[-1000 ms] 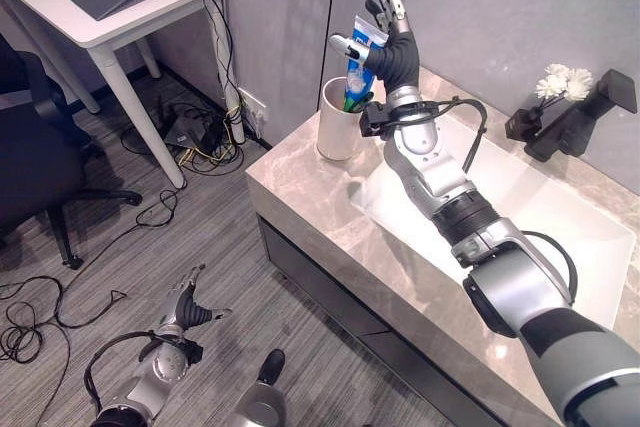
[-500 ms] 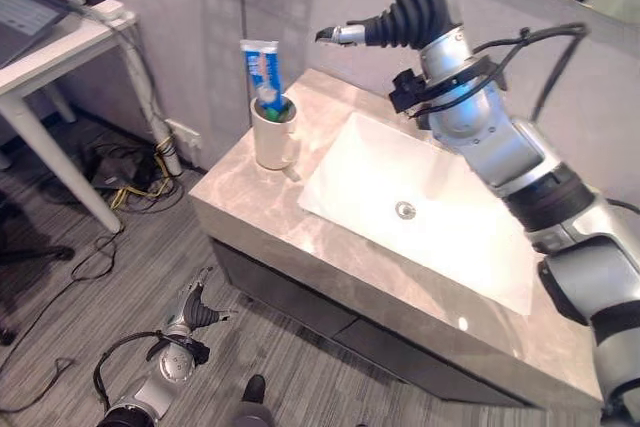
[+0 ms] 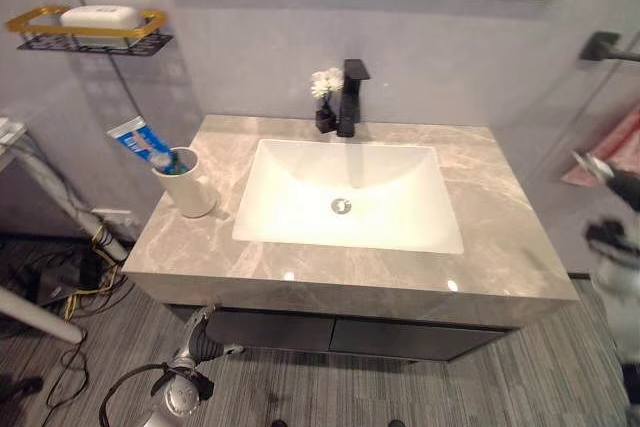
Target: Put brush and paste in cup on sink, flatten towel.
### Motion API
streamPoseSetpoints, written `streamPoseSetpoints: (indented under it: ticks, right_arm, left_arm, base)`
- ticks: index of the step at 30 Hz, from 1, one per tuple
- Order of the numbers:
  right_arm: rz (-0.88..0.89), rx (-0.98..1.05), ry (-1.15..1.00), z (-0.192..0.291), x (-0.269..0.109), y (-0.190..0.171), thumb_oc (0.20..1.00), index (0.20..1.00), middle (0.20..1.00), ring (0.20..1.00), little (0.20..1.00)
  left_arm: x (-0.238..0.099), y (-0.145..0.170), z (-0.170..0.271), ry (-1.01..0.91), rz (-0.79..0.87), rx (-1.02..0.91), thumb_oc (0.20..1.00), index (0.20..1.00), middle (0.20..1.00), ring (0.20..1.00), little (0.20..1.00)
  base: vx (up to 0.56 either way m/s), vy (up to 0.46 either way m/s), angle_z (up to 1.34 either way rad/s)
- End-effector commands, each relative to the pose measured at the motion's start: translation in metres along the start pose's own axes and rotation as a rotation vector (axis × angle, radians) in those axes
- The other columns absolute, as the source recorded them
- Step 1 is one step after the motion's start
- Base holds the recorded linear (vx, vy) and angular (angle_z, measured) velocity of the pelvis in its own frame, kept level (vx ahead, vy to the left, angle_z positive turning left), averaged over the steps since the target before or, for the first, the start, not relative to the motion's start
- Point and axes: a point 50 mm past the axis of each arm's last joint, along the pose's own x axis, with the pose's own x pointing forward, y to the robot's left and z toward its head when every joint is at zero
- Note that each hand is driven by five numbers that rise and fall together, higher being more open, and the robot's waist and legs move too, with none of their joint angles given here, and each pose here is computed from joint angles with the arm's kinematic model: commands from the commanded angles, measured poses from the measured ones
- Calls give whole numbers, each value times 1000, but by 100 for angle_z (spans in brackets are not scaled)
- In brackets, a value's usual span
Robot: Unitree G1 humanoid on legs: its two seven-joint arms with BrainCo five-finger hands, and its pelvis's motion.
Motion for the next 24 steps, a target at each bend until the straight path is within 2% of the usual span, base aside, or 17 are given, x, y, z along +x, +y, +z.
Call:
streamPoseSetpoints:
  ticks: [1,5,6,7,8,10,18,21,23,24]
  right_arm:
    - [-64,32,57,-6,12,5,1000,1000,1000,1000,1000]
    - [132,-23,340,-60,-56,20,1000,1000,1000,1000,1000]
    - [132,-21,340,-60,-56,20,1000,1000,1000,1000,1000]
    - [223,13,537,-85,-97,29,1000,1000,1000,1000,1000]
    - [223,16,537,-85,-97,29,1000,1000,1000,1000,1000]
    - [396,20,748,-102,-154,47,1000,1000,1000,1000,1000]
    - [730,73,1068,-97,-250,76,1000,1000,1000,1000,1000]
    - [896,61,1086,-85,-275,86,1000,1000,1000,1000,1000]
    - [919,109,1106,-80,-277,92,1000,1000,1000,1000,1000]
    - [994,106,1064,-74,-280,97,1000,1000,1000,1000,1000]
  left_arm:
    - [12,15,29,-160,62,-6,1000,1000,1000,1000,1000]
    - [11,23,19,-115,87,-13,1000,1000,1000,1000,1000]
    - [11,23,19,-115,87,-13,1000,1000,1000,1000,1000]
    - [9,23,15,-89,91,-36,1000,1000,1000,1000,1000]
    - [9,23,15,-88,92,-36,1000,1000,1000,1000,1000]
    - [7,21,8,-39,95,-75,1000,1000,1000,1000,1000]
    - [7,6,13,-18,86,-162,1000,1000,1000,1000,1000]
    - [9,4,19,-31,77,-185,1000,1000,1000,1000,1000]
    - [10,4,24,-49,80,-208,1000,1000,1000,1000,1000]
    - [11,4,27,-59,76,-214,1000,1000,1000,1000,1000]
  base:
    - [-61,58,-78]
    - [-27,64,-55]
    - [44,60,20]
    - [15,24,10]
    - [47,50,-6]
    - [-4,-11,-2]
    - [45,-88,1]
    - [33,-116,20]
    - [-13,-101,26]
    - [-76,-99,31]
